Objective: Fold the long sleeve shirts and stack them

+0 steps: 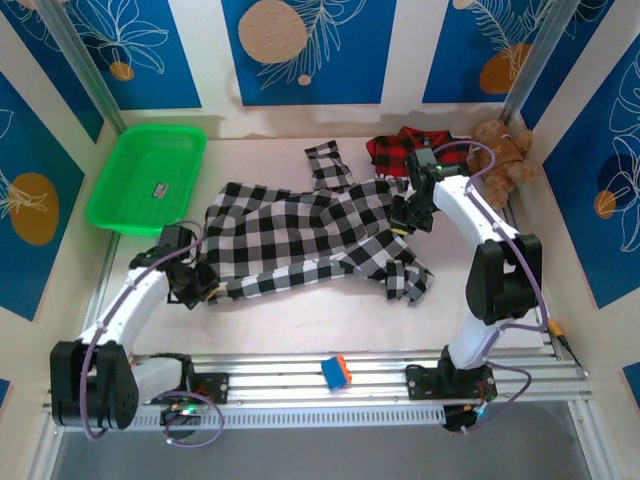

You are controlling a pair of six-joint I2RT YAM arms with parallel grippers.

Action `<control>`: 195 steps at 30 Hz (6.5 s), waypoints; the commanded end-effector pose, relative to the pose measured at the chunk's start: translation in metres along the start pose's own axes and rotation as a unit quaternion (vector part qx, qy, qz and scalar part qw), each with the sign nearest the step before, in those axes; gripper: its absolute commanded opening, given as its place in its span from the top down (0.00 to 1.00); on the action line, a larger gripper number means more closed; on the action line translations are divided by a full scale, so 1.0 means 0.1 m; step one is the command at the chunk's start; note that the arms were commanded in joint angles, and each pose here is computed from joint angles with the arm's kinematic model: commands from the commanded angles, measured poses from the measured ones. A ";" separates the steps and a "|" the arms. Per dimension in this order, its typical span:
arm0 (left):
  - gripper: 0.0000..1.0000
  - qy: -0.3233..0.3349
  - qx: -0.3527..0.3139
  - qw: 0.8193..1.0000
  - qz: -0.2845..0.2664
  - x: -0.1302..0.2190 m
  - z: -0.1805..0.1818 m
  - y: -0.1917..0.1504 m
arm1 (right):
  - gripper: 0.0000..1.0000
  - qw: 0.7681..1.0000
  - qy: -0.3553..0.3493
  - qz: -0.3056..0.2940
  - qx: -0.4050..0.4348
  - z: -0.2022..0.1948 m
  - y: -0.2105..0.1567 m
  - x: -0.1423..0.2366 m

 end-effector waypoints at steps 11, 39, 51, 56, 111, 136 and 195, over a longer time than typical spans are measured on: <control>1.00 0.028 -0.047 0.999 -0.001 -0.10 -0.13 0.46 | 1.00 0.999 -0.030 0.009 0.023 0.04 0.30 -0.17; 0.00 -0.180 -0.187 0.958 -0.118 1.00 -1.05 0.31 | 0.32 0.999 -0.029 -0.022 -0.021 -0.47 -0.67 0.50; 0.00 -0.174 -0.344 0.923 -0.017 0.16 -1.45 -0.40 | 0.32 0.996 -0.018 0.025 -0.087 -0.47 -1.01 -0.11; 0.00 -0.162 -0.357 0.920 -0.001 0.03 -1.40 -0.47 | 0.33 0.994 -0.046 0.020 -0.098 -0.31 -0.96 -0.23; 0.00 -0.051 -0.208 0.975 0.053 -0.60 -0.62 -0.42 | 0.98 0.943 0.295 -0.125 0.090 1.78 -0.34 1.35; 0.03 -0.297 -0.250 0.921 0.021 -0.02 -2.00 -0.40 | 0.98 0.913 0.316 -0.233 -0.111 1.72 0.32 1.01; 0.67 -0.256 -0.113 0.959 0.036 -1.37 -2.92 0.08 | 0.47 0.912 0.111 -0.114 -0.378 -0.43 -2.31 0.43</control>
Point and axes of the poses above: each hand's point on the last joint's axis, 136 mm out from that joint toward the fingers, its own x axis back along the fingers, its own z axis along the line the jaws close on, y = z × x, the point moved 8 cm from there along x, back along the fingers, and after that the axes turned 11 degrees about -x, right-handed, at the moved point
